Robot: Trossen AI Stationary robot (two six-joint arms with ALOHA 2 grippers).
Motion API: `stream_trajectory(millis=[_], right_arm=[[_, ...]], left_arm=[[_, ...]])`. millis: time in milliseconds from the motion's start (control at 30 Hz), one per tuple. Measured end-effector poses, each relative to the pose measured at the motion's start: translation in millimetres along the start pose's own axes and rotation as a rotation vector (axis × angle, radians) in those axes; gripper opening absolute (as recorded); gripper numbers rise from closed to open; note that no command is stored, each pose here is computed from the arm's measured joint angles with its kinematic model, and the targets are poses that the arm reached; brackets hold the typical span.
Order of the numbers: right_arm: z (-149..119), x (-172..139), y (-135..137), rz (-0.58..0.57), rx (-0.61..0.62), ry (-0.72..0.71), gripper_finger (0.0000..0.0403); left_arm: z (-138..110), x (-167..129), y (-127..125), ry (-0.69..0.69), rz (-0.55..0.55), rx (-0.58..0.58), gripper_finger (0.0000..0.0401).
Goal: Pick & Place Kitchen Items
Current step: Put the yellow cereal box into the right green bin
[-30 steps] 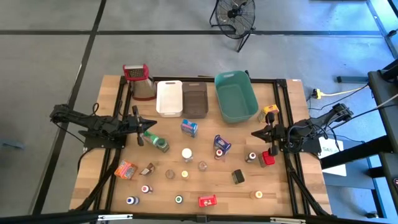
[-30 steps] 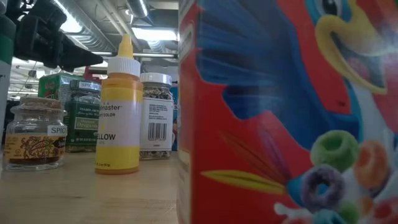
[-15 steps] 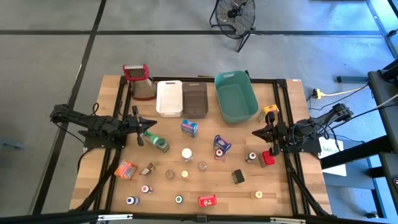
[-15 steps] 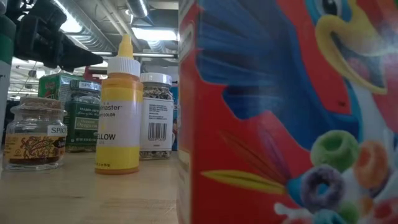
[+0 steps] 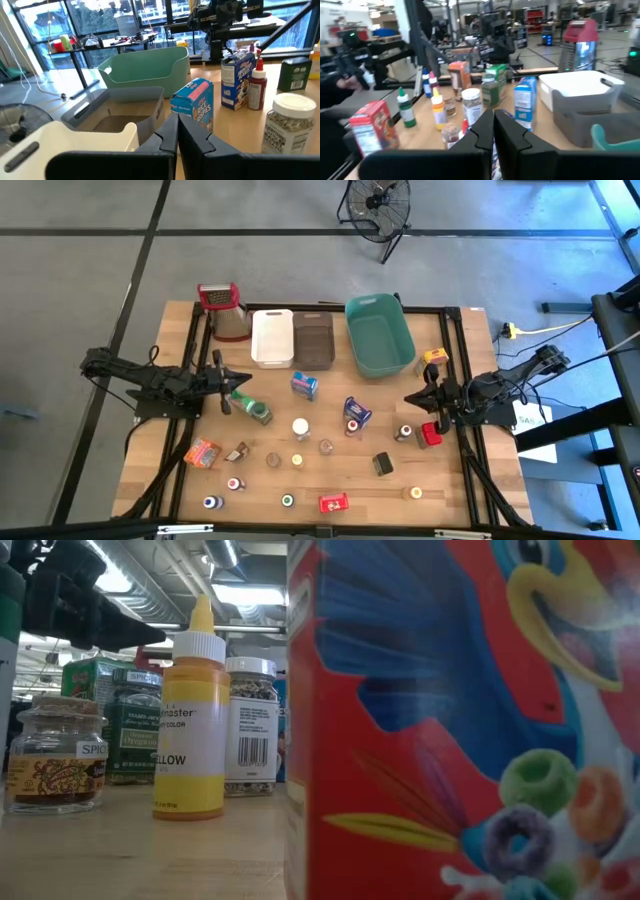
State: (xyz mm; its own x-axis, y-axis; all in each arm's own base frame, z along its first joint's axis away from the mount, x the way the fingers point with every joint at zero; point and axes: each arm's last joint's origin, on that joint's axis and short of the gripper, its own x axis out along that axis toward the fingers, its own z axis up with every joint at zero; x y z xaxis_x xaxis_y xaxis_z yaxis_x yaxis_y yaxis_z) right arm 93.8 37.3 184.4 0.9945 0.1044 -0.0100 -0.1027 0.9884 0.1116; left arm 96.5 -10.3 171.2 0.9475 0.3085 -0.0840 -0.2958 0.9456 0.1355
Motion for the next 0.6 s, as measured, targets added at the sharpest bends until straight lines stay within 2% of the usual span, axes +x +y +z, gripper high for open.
stream_trajectory(millis=[167,367,600], right_arm=[[-0.4,1.5,2.8,0.075,0.002,0.013,0.0018],[1.6,3.9,3.0,0.045,0.005,-0.006,0.0025],[17.4,6.6,3.6,-0.030,-0.084,-0.164,0.0086]], left_arm=[[0.0,0.0,0.0,0.000,0.000,0.017,0.0004],[0.0,0.0,0.0,0.000,0.000,0.012,0.0004],[0.0,0.0,0.0,0.000,0.000,0.012,0.0004]])
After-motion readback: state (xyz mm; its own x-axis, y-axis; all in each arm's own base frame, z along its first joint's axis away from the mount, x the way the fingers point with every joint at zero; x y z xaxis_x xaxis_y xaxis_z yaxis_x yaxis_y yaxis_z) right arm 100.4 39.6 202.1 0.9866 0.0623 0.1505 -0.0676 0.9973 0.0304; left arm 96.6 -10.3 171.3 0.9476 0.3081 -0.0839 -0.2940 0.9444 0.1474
